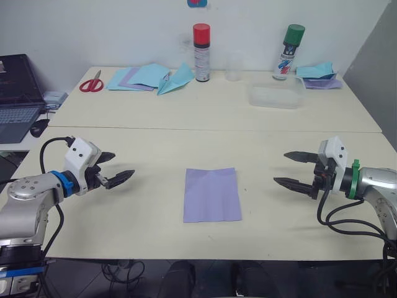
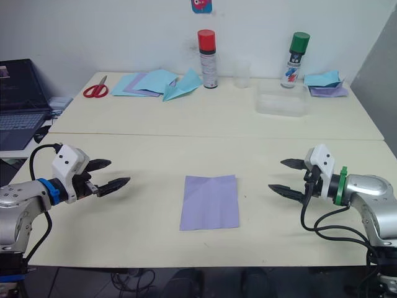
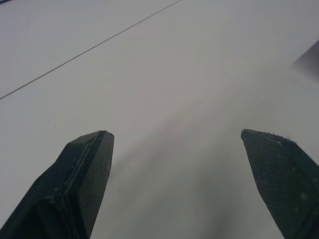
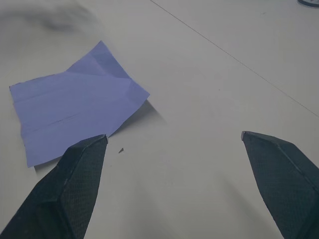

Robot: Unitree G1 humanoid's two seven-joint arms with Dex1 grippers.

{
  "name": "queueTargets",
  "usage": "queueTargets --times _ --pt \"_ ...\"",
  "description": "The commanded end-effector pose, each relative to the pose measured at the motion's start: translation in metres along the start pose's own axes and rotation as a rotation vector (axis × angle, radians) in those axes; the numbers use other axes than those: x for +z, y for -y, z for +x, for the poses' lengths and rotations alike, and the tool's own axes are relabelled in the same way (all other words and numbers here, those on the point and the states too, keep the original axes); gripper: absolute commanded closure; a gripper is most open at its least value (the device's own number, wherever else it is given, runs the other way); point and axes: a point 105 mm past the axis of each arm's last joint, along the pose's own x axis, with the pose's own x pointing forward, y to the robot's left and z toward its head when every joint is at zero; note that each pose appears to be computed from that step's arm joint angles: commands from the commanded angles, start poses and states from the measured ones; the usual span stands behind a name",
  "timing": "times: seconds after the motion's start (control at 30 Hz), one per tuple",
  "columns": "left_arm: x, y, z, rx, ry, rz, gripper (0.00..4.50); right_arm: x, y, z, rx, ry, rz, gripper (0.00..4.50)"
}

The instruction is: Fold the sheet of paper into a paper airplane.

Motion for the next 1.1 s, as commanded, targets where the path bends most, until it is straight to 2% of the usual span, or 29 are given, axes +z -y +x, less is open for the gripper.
queueTargets --times 0.03,0.23,0.47,0.8,0.83,0.87,0.93,1.1 --pt "0.013 -0.007 -0.003 0.022 0.046 0.019 0.01 0.01 0.002 -0.002 -0.005 0.012 -0.045 0.0" --pt "0.025 -0.004 -0.006 -0.021 0.13 -0.09 0.01 0.009 0.004 -0.002 -0.021 0.006 -0.051 0.0" --pt "0.032 -0.002 -0.01 -0.046 0.133 -0.068 0.01 0.009 0.005 -0.002 -0.019 0.004 -0.053 0.0" --pt "0.056 0.037 -0.002 -0.21 0.171 -0.063 0.01 0.012 0.003 0.002 0.009 0.008 -0.065 0.0" --pt "0.06 0.045 0.001 -0.245 0.181 -0.063 0.39 0.012 0.002 0.004 0.013 0.01 -0.065 0.0" --pt "0.065 0.053 0.003 -0.279 0.192 -0.064 0.54 0.012 0.002 0.005 0.016 0.011 -0.066 0.0" --pt "0.072 0.067 0.005 -0.343 0.203 -0.065 1.13 0.011 0.001 0.008 0.017 0.01 -0.068 0.0" --pt "0.076 0.094 0.021 -0.422 0.221 -0.047 2.71 0.011 -0.001 0.018 0.028 0.011 -0.077 0.0"
